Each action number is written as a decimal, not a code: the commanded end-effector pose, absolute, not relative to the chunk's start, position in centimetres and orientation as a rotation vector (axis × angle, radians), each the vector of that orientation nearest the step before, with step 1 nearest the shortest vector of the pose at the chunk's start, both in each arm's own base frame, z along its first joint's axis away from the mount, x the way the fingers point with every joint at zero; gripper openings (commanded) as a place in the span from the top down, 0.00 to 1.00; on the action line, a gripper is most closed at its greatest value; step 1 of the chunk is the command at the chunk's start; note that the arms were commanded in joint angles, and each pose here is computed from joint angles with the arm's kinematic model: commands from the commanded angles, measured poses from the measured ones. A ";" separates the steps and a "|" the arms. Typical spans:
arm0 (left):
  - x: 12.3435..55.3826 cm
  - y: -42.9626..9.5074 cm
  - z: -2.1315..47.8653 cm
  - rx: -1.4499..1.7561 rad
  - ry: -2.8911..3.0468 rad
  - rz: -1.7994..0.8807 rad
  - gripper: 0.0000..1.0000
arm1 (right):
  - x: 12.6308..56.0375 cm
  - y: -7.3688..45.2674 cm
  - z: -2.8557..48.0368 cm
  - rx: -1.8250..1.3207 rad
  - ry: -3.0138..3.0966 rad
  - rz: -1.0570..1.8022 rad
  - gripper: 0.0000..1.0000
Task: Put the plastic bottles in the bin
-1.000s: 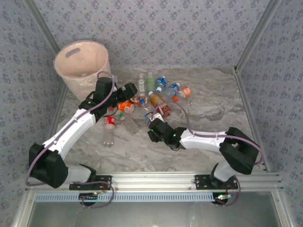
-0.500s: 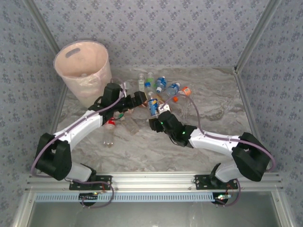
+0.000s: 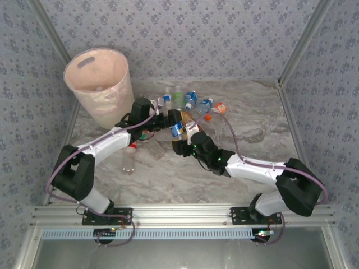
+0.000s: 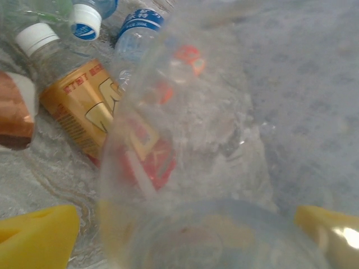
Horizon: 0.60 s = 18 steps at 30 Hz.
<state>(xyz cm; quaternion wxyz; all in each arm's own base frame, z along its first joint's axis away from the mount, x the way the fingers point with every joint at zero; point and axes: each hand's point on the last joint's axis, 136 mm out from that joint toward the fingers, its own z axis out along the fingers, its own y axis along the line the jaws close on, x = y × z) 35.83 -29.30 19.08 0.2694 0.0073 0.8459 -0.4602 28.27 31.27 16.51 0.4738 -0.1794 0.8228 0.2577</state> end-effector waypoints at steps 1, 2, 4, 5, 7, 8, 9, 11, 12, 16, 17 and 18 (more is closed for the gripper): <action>36.4 -30.4 21.6 0.113 2.193 -1.246 0.04 | 28.1 31.9 18.4 -0.463 1.945 0.679 0.41; 36.4 -30.4 21.6 0.112 2.191 -1.243 0.06 | 28.0 31.9 18.3 -0.468 1.949 0.682 0.41; 36.4 -30.3 21.7 0.111 2.180 -1.242 0.11 | 27.8 32.0 18.2 -0.475 1.956 0.694 0.41; 36.3 -30.3 21.9 0.118 2.172 -1.250 0.15 | 27.8 32.0 18.1 -0.480 1.959 0.698 0.41; 36.0 -30.4 22.1 0.131 2.161 -1.266 0.22 | 27.6 32.3 18.2 -0.496 1.958 0.720 0.41; 35.9 -30.5 22.2 0.136 2.155 -1.276 0.25 | 27.4 32.5 18.2 -0.509 1.957 0.733 0.40; 35.9 -30.5 22.2 0.139 2.153 -1.280 0.28 | 27.3 32.6 18.3 -0.519 1.955 0.745 0.39; 35.8 -30.6 22.3 0.148 2.147 -1.285 0.34 | 27.1 32.9 18.6 -0.542 1.943 0.771 0.38; 35.8 -30.6 22.3 0.150 2.148 -1.284 0.36 | 27.1 33.0 18.7 -0.545 1.940 0.779 0.37; 35.9 -30.5 22.4 0.147 2.148 -1.269 0.42 | 27.2 33.1 19.3 -0.554 1.919 0.811 0.33; 35.9 -30.4 22.5 0.145 2.146 -1.260 0.43 | 27.2 33.0 19.6 -0.554 1.911 0.817 0.30; 36.0 -30.2 22.5 0.140 2.145 -1.251 0.43 | 27.2 33.0 19.7 -0.556 1.902 0.820 0.26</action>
